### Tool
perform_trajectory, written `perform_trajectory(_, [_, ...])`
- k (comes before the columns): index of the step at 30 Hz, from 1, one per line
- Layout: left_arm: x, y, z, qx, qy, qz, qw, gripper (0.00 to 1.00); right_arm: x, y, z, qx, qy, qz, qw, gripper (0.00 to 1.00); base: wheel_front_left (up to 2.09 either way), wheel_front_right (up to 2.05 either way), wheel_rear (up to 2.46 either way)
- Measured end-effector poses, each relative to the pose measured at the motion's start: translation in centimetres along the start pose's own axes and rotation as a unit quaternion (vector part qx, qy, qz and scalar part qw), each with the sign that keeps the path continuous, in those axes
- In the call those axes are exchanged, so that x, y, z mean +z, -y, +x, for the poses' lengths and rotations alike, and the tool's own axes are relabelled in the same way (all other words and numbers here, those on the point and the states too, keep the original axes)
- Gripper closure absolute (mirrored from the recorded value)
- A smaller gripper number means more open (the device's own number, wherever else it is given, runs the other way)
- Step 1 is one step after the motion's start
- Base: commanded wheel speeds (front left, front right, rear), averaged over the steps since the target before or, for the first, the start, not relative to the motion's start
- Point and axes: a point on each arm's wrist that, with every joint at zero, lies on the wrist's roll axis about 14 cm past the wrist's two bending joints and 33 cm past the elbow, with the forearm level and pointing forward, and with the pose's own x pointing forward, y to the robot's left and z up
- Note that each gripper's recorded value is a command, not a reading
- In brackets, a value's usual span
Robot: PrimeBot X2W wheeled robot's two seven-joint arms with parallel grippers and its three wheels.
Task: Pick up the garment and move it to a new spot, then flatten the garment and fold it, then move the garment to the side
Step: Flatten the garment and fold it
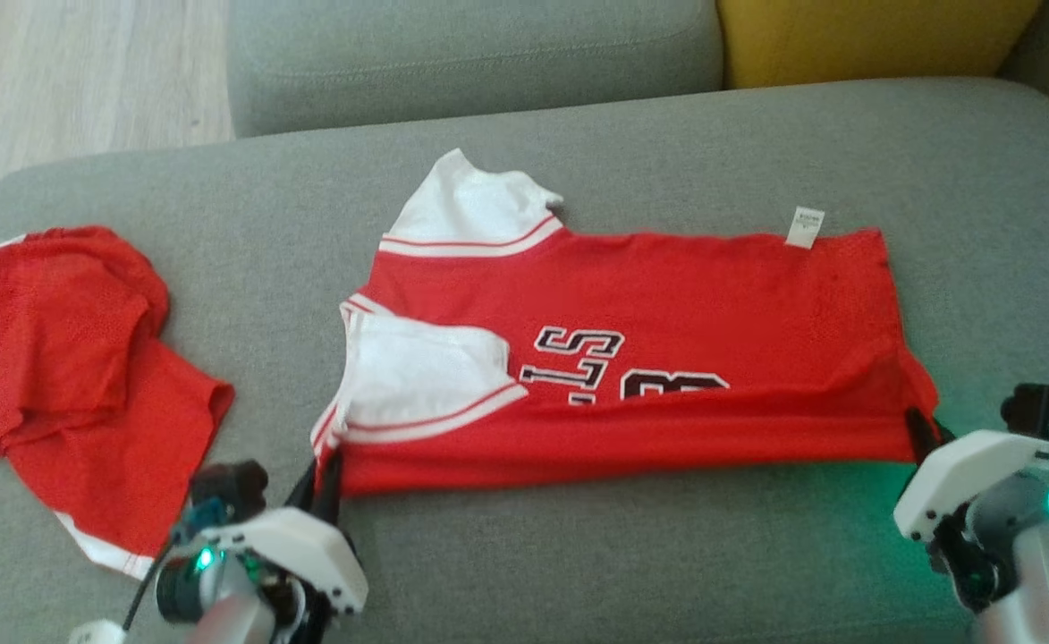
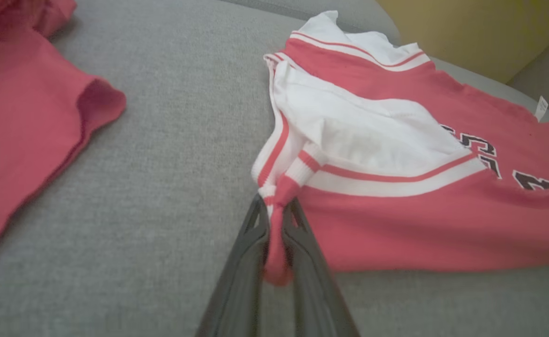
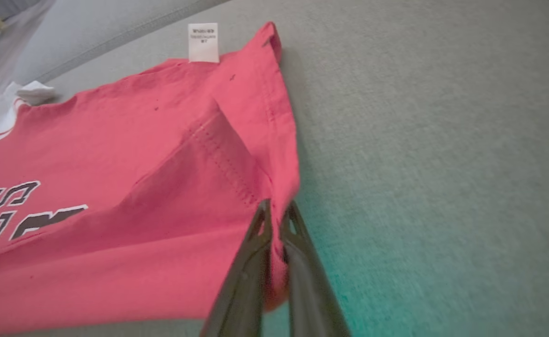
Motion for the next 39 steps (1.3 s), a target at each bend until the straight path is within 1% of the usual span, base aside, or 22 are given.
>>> perform_trajectory(4, [-1.3, 0.0, -1.3, -0.005, -0.017, 0.003, 1.000, 1.00, -0.6, 0.3, -0.9, 0.002, -0.011, -0.001, 1.000, 1.00, 0.00, 0.00, 0.00])
perform_trajectory(8, [-2.2, 0.4, -2.4, -0.011, -0.031, -0.007, 0.999, 1.00, -1.3, 0.9, -1.4, -0.004, -0.028, -0.001, 1.000, 1.00, 0.00, 0.00, 0.00])
perform_trajectory(13, [-2.7, 0.6, -3.3, -0.018, -0.049, -0.002, 0.999, 1.00, -2.2, 1.5, -2.0, -0.011, -0.050, 0.000, 0.999, 1.00, 0.00, 0.00, 0.00])
perform_trajectory(14, [-2.7, 0.6, -3.3, -0.019, -0.050, -0.001, 0.999, 1.00, -2.1, 1.6, -2.1, -0.014, -0.049, -0.001, 0.999, 0.00, 0.00, 0.00, 0.00])
perform_trajectory(15, [-2.6, 0.6, -3.4, -0.018, -0.048, -0.001, 0.999, 0.90, -1.8, 1.7, -2.2, -0.016, -0.044, -0.002, 0.999, 0.00, 0.00, 0.00, 0.00])
perform_trajectory(16, [-2.4, 0.4, -3.4, -0.013, -0.045, -0.001, 0.999, 0.55, -1.5, 1.9, -2.3, -0.020, -0.037, -0.002, 0.999, 0.00, 0.00, 0.00, 0.00])
perform_trajectory(17, [-2.3, 0.2, -3.4, -0.008, -0.043, 0.001, 0.999, 0.08, -1.0, 2.3, -2.5, -0.026, -0.028, -0.003, 0.999, 0.00, 0.00, 0.00, 0.00])
perform_trajectory(18, [-2.0, 0.0, -3.4, -0.008, -0.039, 0.003, 0.999, 0.00, -0.4, 2.5, -2.6, -0.031, -0.016, -0.004, 0.999, 0.00, 0.00, 0.00, 0.00])
perform_trajectory(21, [-0.8, 0.0, -3.1, -0.009, -0.019, -0.001, 1.000, 0.00, 1.4, 2.7, -2.9, -0.037, 0.022, -0.009, 0.999, 0.00, 0.00, 0.00, 0.00])
perform_trajectory(22, [-0.8, 0.0, -3.1, -0.009, -0.019, -0.001, 1.000, 0.00, 1.4, 2.7, -2.9, -0.037, 0.022, -0.009, 0.999, 0.00, 0.00, 0.00, 0.00])
perform_trajectory(25, [0.4, -0.2, -2.8, -0.003, 0.010, -0.006, 1.000, 0.00, 3.2, 2.7, -3.1, -0.041, 0.069, -0.024, 0.996, 0.00, 0.00, 0.00, 0.00])
perform_trajectory(28, [4.0, -1.1, -1.9, 0.022, 0.082, -0.032, 0.996, 0.00, 5.6, 1.9, -3.1, -0.032, 0.128, -0.024, 0.991, 0.00, 0.00, 0.00, 0.00])
perform_trajectory(29, [5.4, -1.2, -1.5, 0.023, 0.104, -0.034, 0.994, 0.00, 6.5, 1.4, -3.1, -0.025, 0.149, -0.023, 0.988, 0.00, 0.00, 0.00, 0.00])
perform_trajectory(33, [10.1, 0.0, 0.4, 0.001, 0.165, -0.030, 0.986, 0.00, 9.4, -0.5, -2.9, -0.002, 0.215, -0.030, 0.976, 0.00, 0.00, 0.00, 0.00])
perform_trajectory(36, [11.3, 1.2, 1.9, -0.024, 0.174, -0.010, 0.984, 0.00, 10.0, -1.3, -2.4, 0.010, 0.235, -0.036, 0.971, 0.00, 0.00, 0.00, 0.00])
perform_trajectory(39, [11.5, 2.7, 4.1, -0.055, 0.157, 0.015, 0.986, 0.00, 10.3, -2.1, -1.6, 0.020, 0.239, -0.051, 0.969, 0.00, 0.00, 0.00, 0.00])
